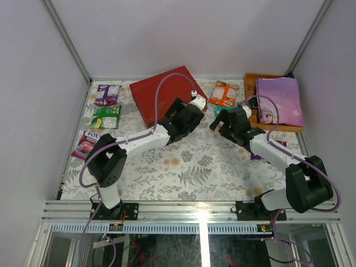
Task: Take the snacks out of the paper bag
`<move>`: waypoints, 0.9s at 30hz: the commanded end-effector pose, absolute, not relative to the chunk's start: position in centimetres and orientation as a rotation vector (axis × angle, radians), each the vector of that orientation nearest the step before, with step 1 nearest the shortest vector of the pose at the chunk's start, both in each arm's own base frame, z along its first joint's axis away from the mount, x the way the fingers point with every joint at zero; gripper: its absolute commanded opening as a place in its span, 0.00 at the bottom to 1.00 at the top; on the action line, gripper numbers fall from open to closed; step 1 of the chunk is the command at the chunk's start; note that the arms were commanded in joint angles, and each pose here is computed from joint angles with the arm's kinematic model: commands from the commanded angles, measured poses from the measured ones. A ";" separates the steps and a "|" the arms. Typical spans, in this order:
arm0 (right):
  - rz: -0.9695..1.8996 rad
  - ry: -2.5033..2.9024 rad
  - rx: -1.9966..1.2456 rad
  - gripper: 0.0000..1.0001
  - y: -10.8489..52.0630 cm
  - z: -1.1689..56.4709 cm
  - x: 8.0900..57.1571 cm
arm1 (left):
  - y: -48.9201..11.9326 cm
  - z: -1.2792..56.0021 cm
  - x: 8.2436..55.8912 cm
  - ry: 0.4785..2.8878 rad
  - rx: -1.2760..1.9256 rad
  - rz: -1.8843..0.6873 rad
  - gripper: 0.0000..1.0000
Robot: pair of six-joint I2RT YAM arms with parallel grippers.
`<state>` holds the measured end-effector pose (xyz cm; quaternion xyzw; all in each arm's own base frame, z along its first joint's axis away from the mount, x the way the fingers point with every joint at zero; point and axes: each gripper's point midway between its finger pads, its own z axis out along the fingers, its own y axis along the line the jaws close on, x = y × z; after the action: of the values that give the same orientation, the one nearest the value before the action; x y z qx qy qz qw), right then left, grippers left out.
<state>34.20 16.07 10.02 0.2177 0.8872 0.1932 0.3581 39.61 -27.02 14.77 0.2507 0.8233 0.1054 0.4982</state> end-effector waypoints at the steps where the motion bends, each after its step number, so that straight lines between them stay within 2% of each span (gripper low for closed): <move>1: 0.517 2.267 0.533 0.97 15.8 10.3 34.8 | -27.0 17.9 42.9 1.910 0.518 0.185 0.79; 2: 0.518 2.269 0.536 0.97 15.7 10.1 34.8 | -26.9 18.0 43.2 1.910 0.519 0.181 0.65; 4: 0.528 2.281 0.533 0.97 15.8 9.8 34.8 | -26.3 18.2 43.9 1.907 0.504 0.191 0.26; 7: 0.555 2.306 0.518 0.97 16.4 9.4 34.9 | -25.3 19.0 44.6 1.898 0.456 0.177 0.02; 13: 0.705 2.302 0.538 0.95 18.5 9.2 35.1 | -23.2 23.7 45.1 1.817 0.338 0.029 0.00; 19: 1.201 2.078 0.667 0.92 23.4 12.4 36.9 | -24.4 28.1 44.6 1.764 0.341 -0.081 0.00; 21: 1.337 2.004 0.730 0.87 24.7 12.8 38.2 | -25.3 28.7 44.2 1.764 0.360 -0.140 0.00; 24: 1.509 1.877 0.827 0.75 26.4 13.8 40.4 | -25.6 28.8 44.0 1.772 0.358 -0.168 0.00; 27: 1.565 1.801 0.892 0.73 28.2 14.5 42.5 | -25.5 28.5 43.9 1.781 0.355 -0.162 0.00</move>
<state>38.96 24.60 6.69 0.3267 0.7806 0.4596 0.2695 44.18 -24.40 26.52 0.1608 0.7842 -0.0350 0.5983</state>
